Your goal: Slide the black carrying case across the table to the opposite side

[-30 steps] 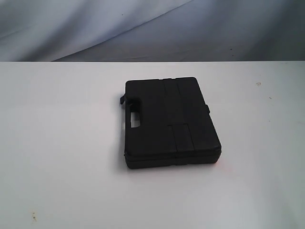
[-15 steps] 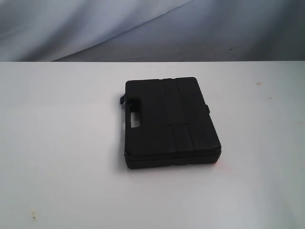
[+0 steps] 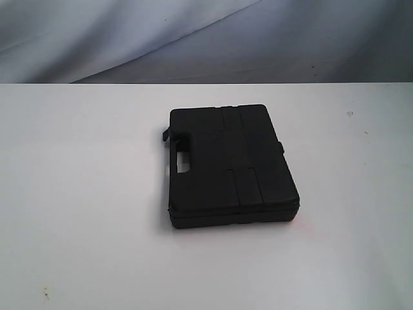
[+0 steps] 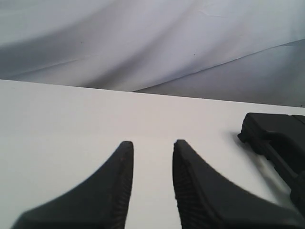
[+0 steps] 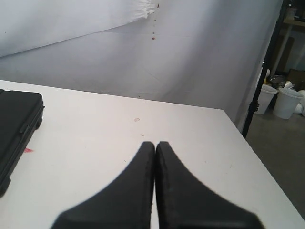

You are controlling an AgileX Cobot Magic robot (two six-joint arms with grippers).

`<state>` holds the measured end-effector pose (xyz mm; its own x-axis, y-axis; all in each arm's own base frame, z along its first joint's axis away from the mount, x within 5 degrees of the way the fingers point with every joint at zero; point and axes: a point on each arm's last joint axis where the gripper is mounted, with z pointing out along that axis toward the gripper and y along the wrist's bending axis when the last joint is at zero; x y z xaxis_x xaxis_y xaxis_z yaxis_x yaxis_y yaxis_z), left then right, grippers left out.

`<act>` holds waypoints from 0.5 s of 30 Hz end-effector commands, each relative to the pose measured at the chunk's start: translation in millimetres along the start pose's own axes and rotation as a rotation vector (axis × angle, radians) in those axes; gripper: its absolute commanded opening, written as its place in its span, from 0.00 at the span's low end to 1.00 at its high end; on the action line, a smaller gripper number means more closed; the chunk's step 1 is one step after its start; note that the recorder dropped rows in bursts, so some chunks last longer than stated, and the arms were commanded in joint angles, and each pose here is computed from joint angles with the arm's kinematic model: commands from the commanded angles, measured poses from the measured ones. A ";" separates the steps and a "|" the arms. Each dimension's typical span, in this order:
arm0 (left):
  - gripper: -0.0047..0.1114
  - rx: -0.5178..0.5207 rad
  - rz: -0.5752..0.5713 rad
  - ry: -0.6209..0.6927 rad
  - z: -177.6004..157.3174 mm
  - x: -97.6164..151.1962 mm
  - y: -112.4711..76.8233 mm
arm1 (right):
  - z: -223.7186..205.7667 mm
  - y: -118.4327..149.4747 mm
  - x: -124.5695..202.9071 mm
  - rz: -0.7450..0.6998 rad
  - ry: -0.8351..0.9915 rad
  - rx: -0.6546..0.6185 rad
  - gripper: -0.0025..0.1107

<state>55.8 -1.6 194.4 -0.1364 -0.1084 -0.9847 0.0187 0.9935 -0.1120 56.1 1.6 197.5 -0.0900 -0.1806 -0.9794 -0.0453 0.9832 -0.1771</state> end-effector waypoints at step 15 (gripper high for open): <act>0.29 0.149 0.199 -0.916 -58.5 -118.7 -24.8 | 0.0 0.0 1.0 0.009 0.001 0.005 0.02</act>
<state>28.1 -7.8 293.3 0.6320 -0.0527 -0.7732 0.1141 0.9931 0.0255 56.1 1.6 197.5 -0.0900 -0.1806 -0.9794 -0.0453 0.9832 -0.1771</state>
